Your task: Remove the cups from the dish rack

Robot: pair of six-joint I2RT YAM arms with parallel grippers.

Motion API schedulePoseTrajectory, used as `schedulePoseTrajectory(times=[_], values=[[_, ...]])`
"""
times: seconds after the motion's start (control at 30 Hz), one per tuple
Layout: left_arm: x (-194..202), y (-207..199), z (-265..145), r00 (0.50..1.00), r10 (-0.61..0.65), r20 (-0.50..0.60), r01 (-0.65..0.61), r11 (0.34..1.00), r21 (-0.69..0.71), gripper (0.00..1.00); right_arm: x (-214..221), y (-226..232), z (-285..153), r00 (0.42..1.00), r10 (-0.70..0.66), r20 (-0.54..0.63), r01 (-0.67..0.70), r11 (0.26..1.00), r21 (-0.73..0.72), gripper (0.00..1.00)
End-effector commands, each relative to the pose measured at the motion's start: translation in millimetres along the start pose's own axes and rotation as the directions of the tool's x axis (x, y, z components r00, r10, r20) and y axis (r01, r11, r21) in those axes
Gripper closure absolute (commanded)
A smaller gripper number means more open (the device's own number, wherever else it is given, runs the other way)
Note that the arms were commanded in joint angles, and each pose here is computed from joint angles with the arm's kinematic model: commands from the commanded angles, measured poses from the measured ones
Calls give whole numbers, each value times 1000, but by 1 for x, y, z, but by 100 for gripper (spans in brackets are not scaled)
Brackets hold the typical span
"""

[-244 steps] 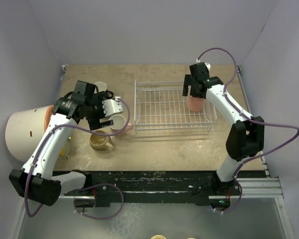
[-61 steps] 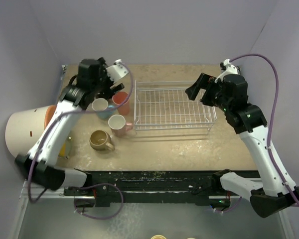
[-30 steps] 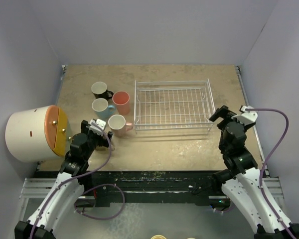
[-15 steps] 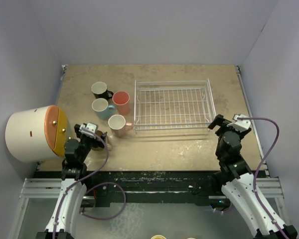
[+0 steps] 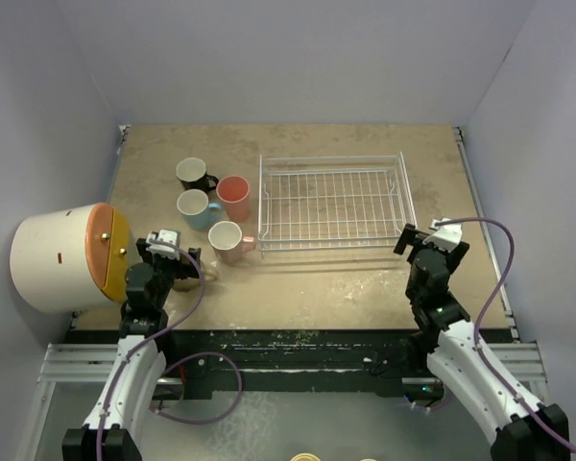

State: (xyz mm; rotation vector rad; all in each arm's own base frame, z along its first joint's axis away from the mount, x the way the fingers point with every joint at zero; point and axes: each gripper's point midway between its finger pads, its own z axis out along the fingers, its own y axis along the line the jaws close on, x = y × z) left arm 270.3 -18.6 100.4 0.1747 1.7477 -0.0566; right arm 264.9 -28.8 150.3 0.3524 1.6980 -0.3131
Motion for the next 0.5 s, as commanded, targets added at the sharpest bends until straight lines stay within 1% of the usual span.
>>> schedulePoseTrajectory(times=[0.0, 0.1, 0.3, 0.47], values=[[-7, 11, -2, 1000, -5, 23, 7, 998, -60, 1, -3, 3, 10, 999, 10, 40, -12, 999, 32, 0], [-4, 11, 1, 1000, -4, 1, 4, 999, -54, 1, 4, 9, 14, 999, -14, 31, 14, 1000, 10, 0], [-6, 10, 0, 1000, -6, 13, 6, 999, -52, 1, 14, 19, 20, 998, -58, 3, 58, 998, -29, 0], [-5, 11, 0, 1000, -3, 9, 3, 998, -57, 1, 15, 21, 21, 998, -63, -1, 63, 997, -35, 0]])
